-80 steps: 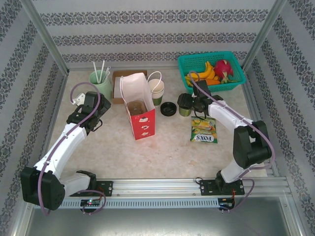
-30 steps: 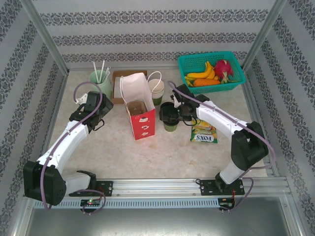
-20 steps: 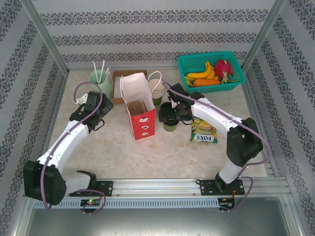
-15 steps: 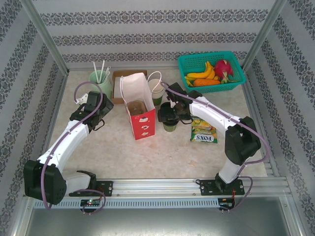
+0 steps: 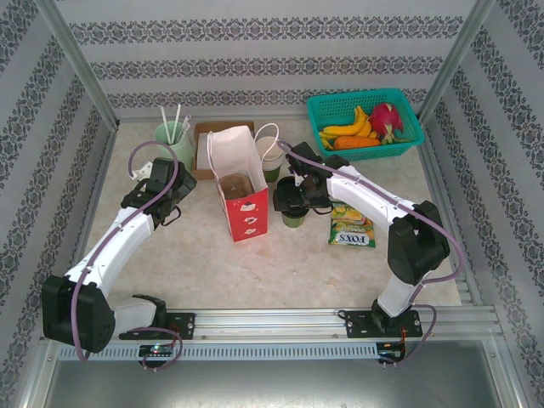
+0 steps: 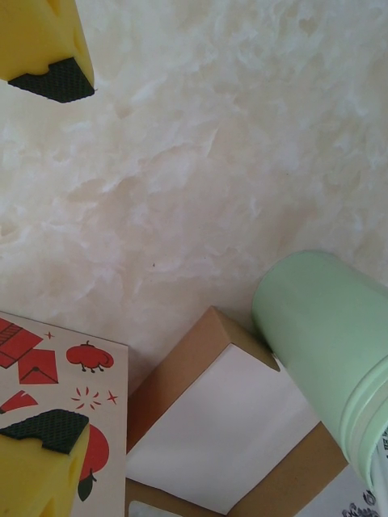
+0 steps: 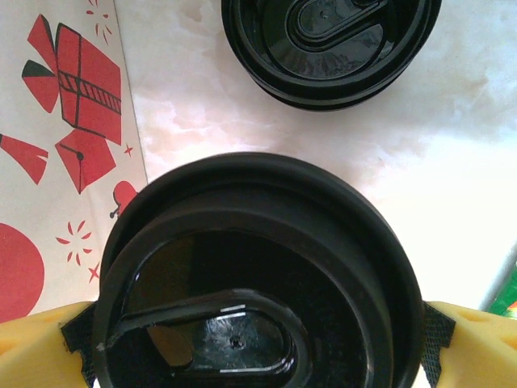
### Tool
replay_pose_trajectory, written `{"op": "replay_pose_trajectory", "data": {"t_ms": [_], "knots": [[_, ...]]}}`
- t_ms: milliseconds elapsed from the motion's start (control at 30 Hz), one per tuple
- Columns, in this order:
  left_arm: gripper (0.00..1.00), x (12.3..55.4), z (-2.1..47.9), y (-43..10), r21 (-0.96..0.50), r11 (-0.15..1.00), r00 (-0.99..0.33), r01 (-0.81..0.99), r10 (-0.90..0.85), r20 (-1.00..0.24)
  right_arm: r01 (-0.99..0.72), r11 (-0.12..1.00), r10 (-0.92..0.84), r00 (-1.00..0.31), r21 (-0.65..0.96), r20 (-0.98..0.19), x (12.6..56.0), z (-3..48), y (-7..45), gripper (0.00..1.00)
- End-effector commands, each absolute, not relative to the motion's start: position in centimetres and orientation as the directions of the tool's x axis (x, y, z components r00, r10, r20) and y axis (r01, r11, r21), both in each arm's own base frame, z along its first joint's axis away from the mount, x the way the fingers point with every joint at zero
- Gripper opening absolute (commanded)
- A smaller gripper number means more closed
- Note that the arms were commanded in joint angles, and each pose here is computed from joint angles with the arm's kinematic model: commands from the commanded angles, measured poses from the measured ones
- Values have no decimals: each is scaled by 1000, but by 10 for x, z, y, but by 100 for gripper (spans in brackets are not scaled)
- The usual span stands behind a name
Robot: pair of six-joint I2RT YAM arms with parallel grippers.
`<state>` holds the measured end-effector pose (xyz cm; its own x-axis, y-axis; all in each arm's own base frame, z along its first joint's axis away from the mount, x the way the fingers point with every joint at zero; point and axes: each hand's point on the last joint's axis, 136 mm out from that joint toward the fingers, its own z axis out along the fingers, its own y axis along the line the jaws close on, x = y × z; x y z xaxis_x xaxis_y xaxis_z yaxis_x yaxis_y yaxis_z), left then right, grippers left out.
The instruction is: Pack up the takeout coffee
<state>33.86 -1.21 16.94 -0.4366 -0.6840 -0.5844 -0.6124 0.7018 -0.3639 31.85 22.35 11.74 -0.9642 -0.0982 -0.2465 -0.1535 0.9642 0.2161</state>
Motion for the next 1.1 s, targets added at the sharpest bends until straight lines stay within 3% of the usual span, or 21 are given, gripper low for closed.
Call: {"op": "replay_pose_trajectory", "data": {"t_ms": [0, 233, 667, 1067], "knots": [[99, 346, 177, -15, -384, 704, -425, -598, -685, -592, -147, 966, -91, -964, 215, -251, 317, 128, 225, 98], [99, 347, 177, -15, -386, 705, -425, -595, -684, -593, -154, 962, -84, -953, 226, -291, 321, 142, 226, 98], [99, 348, 177, -16, -379, 712, -435, -591, -677, -594, -206, 971, -182, -966, 121, -185, 316, 109, 227, 98], [99, 346, 175, -15, -373, 712, -438, -595, -677, -592, -173, 984, -166, -980, 54, -113, 314, 108, 223, 98]]}}
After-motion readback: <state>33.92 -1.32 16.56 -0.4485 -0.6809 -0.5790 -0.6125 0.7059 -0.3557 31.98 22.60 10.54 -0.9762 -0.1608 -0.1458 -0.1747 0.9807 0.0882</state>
